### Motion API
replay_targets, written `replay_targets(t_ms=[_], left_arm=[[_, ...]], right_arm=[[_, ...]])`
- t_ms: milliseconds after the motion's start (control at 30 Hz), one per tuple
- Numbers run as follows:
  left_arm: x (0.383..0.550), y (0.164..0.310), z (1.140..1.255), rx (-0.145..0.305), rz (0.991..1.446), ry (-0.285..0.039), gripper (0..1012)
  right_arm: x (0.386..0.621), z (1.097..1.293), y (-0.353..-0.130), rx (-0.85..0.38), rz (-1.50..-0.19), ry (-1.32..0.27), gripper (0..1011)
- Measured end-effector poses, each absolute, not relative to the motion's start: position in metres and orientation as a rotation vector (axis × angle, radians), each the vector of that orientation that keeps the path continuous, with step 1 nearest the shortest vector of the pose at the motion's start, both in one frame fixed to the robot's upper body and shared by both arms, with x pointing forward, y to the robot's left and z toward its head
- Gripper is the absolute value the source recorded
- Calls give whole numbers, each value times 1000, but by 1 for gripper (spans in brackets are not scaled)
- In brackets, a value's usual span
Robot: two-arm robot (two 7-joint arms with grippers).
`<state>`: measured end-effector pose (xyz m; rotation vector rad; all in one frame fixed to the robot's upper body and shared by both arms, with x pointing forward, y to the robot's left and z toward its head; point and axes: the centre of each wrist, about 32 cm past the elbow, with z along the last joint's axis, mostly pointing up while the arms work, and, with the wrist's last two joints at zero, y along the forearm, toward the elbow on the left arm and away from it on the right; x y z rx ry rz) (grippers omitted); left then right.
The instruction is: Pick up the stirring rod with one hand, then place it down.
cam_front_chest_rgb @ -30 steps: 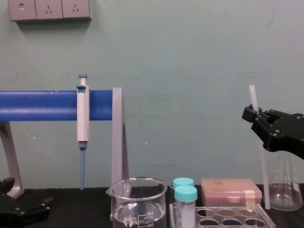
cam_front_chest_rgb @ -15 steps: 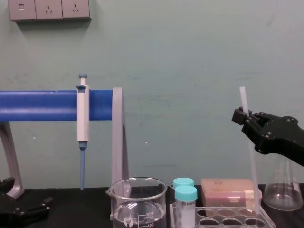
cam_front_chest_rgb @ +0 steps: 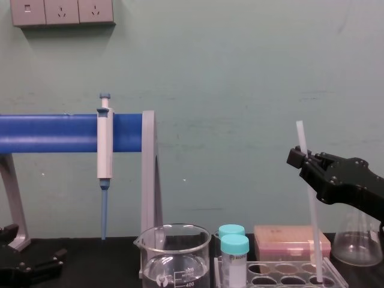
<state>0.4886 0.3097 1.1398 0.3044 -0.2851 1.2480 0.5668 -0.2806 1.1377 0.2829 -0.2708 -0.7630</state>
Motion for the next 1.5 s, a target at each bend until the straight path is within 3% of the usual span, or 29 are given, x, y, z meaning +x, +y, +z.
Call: replay_targets(t_ms=[1500], left_arm=[[489,310,1140,304,1248,-285,1000]], right_arm=[[580,1114,-281,201,-742,-135,72]])
